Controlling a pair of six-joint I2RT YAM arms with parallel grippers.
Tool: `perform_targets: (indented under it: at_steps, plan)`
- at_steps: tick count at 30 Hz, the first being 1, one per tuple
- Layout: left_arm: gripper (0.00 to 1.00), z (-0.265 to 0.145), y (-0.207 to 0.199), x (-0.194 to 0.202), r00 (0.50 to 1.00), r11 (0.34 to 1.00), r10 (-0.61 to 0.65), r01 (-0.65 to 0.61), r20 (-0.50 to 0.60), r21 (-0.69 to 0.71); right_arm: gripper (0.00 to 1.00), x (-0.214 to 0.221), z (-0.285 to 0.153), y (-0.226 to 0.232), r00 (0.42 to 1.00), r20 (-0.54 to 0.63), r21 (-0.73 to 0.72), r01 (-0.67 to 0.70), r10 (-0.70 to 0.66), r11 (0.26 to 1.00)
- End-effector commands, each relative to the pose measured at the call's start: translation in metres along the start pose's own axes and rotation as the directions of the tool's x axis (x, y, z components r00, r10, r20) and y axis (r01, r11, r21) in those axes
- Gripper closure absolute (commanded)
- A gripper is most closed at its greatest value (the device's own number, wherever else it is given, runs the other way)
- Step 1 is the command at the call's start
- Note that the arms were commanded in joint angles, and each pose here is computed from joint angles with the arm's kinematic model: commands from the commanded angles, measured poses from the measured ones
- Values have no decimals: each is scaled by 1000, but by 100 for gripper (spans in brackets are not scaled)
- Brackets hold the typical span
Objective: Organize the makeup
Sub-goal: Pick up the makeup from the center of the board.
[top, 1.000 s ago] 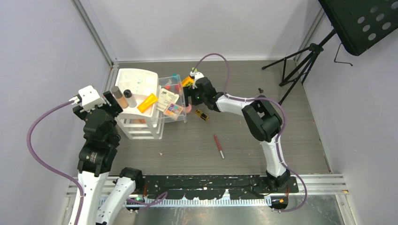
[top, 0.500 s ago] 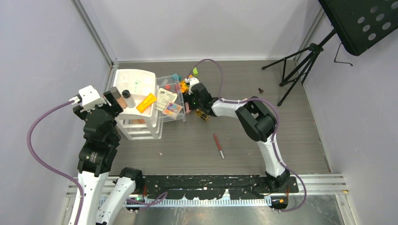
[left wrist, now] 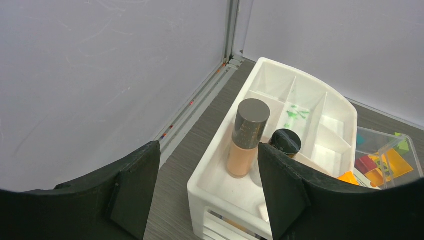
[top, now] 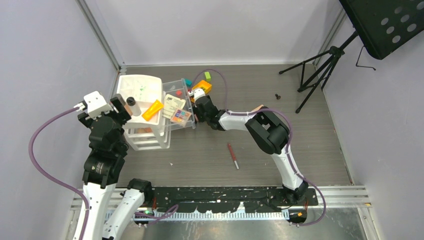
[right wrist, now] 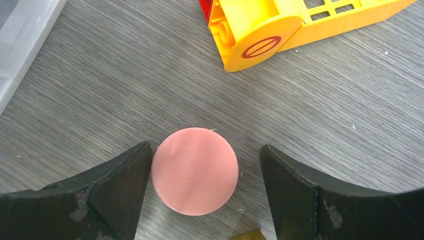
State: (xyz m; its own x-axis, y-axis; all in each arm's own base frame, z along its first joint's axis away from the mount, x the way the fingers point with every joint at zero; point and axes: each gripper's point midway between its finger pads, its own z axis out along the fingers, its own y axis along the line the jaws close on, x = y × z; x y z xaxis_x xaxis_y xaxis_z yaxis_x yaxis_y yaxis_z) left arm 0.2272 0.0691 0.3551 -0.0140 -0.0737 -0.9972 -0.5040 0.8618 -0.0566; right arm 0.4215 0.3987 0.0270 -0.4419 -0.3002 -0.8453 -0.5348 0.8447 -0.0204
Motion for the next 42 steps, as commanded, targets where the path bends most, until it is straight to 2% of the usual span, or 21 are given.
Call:
perform_targets:
  at_steps: [1, 4, 8, 12, 20, 26, 31, 34, 37, 42]
  plan:
    - [27, 0, 0, -15, 998, 999, -34, 34, 46, 6, 19, 31, -9, -23, 993, -98, 115, 78, -67, 990]
    - [27, 0, -1, -14, 998, 999, -33, 33, 45, 5, 22, 31, -16, -26, 994, -93, 123, 72, -60, 990]
    - [26, 0, -1, -14, 999, 999, -32, 31, 43, 9, 41, 24, -21, -29, 997, -63, 140, 44, -36, 989]
    - [26, 0, -2, -14, 999, 999, -32, 32, 43, 9, 47, 16, -25, -32, 998, -58, 149, 29, -20, 988]
    - [27, 0, -1, -15, 998, 999, -35, 34, 47, 8, 49, -16, -46, -79, 992, -12, 254, -119, 126, 960]
    - [27, 0, -2, -14, 998, 999, -34, 33, 44, 11, 51, -76, -76, -105, 985, 77, 268, -170, 154, 948]
    - [27, -1, -1, -15, 998, 999, -38, 37, 48, 11, 50, -132, -101, -100, 979, 157, 216, -159, 127, 963]
    - [27, -1, -1, -16, 998, 999, -37, 37, 50, 10, 51, -165, -118, -85, 972, 203, 125, -146, 118, 981]
    - [26, -1, 0, -16, 998, 999, -38, 38, 50, 11, 51, -191, -134, -59, 966, 250, 15, -75, 68, 997]
    - [26, -1, -2, -15, 998, 999, -39, 38, 48, 18, 51, -219, -146, -20, 949, 313, -90, 79, -47, 993]
